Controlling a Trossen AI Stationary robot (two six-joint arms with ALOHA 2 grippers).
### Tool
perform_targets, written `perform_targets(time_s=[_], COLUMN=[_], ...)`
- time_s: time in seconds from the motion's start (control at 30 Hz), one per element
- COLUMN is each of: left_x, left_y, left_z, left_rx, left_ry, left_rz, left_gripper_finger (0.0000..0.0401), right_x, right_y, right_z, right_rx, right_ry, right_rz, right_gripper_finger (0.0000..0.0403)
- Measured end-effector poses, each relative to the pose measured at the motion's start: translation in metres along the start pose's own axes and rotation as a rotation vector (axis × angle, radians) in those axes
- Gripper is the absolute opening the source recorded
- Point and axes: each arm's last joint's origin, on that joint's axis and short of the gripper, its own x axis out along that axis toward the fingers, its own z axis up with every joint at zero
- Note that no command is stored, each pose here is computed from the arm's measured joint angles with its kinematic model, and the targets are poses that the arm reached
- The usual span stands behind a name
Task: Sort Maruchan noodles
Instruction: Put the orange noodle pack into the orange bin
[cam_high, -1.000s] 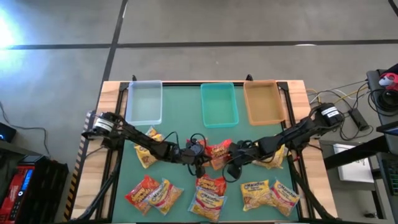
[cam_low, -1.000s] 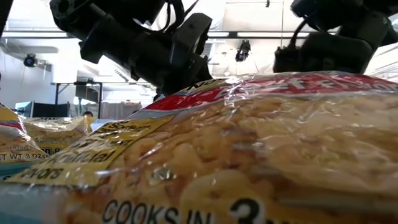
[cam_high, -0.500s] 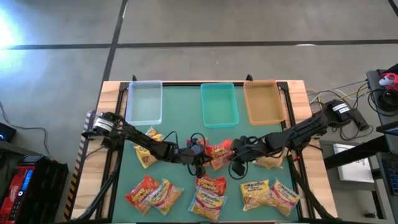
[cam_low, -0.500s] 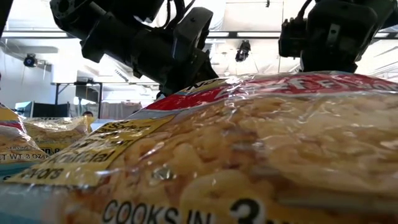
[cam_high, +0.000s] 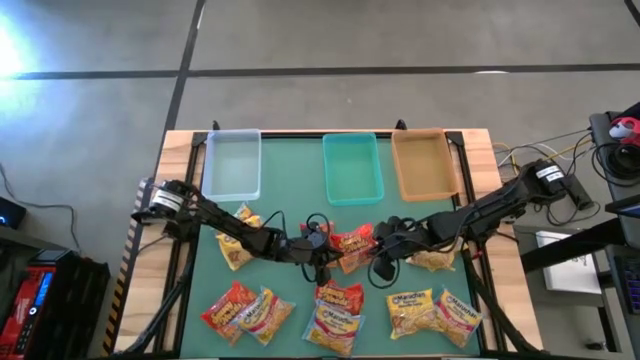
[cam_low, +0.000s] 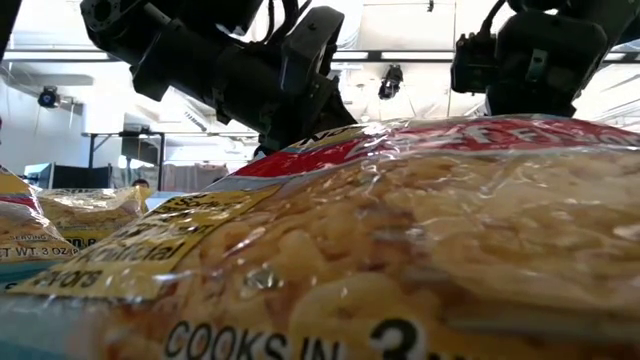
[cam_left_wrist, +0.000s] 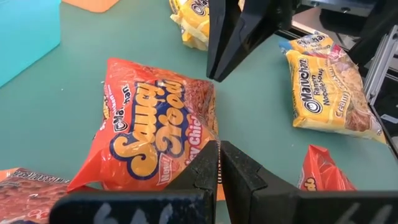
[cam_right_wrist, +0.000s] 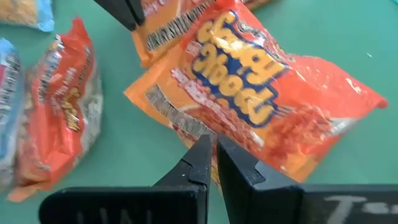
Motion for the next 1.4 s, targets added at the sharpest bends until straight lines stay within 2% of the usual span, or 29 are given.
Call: perform_targets(time_s=[0.3, 0.6, 0.9, 1.2, 1.4], left_x=[0.002, 0.023, 0.030, 0.030, 0.032], left_y=[0.000, 0.001, -0.003, -0.010, -0.016], left_z=[-0.001, -0.020, -0.019, -0.006, -0.002], left_rx=[-0.019, -0.032, -0.001, 0.094, 0.228], left_ry=[-0.036, -0.016, -0.014, -0.046, -0.001], left_rz=[0.026, 0.017, 0.008, -0.009, -0.022], left_gripper_finger=[0.0000, 0.0000, 0.0000, 0.0000, 0.0000], right_x=[0.001, 0.002, 0.009, 0.012, 0.023], right_y=[-0.001, -0.002, -0.005, -0.007, -0.007], right_z=[-0.001, -0.001, -0.007, -0.009, -0.013], right_rx=[0.000, -0.023, -0.040, -0.048, -0.042], right_ry=[0.007, -0.010, 0.037, 0.049, 0.068], right_rz=[-0.014, -0.047, -0.087, -0.108, -0.125], right_gripper_finger=[0.0018, 0.0018, 0.0018, 0.0018, 0.0018])
